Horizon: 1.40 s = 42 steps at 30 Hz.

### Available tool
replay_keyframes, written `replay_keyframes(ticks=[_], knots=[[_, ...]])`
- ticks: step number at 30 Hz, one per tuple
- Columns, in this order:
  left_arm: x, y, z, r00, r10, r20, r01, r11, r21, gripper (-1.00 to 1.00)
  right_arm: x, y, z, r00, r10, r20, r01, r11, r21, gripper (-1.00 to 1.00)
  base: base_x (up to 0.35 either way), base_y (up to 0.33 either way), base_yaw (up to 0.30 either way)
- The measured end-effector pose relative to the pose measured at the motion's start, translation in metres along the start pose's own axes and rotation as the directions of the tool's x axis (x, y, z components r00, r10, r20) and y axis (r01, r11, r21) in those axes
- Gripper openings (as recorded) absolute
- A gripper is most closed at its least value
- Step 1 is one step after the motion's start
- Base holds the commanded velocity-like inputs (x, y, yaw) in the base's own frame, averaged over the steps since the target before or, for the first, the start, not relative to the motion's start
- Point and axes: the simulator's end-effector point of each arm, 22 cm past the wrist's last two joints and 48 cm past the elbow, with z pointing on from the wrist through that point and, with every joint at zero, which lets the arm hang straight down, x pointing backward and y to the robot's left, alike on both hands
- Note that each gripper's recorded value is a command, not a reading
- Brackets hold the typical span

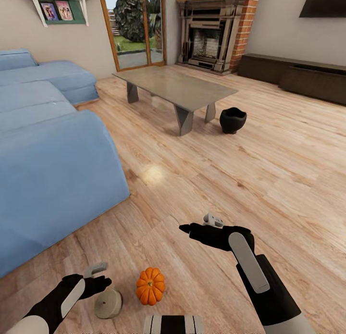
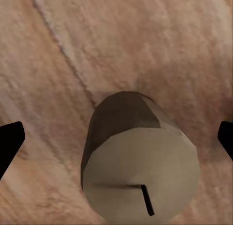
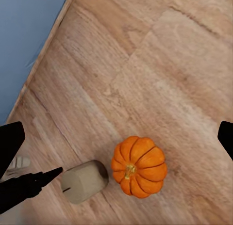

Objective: Place each of the two pumpkins and all three candles from the living room inside a cabinet in the living room (use any cabinet), then make sure every cabinet is closed, and position the cauldron so it is next to a table in the living room.

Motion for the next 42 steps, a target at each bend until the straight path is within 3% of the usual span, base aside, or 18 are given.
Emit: replay_keyframes(ticks=[15, 27, 42], knots=[[0.016, -0.008, 0.013, 0.999, -0.002, -0.036, 0.002, 1.000, 0.008, 1.00, 0.010, -0.011, 0.013, 0.999, 0.018, -0.029, -0.018, 1.000, 0.011, 1.00, 0.000, 0.000, 0.000], [0.031, -0.033, 0.021, 0.998, 0.001, -0.063, 0.001, 0.999, 0.039, 1.00, 0.014, -0.016, 0.019, 0.999, 0.026, -0.042, -0.025, 1.000, 0.016, 1.00, 0.000, 0.000, 0.000], [0.035, -0.033, 0.024, 0.997, 0.005, -0.071, -0.003, 1.000, 0.029, 1.00, 0.018, -0.021, 0.022, 0.998, 0.031, -0.052, -0.030, 0.999, 0.022, 1.00, 0.000, 0.000, 0.000]])
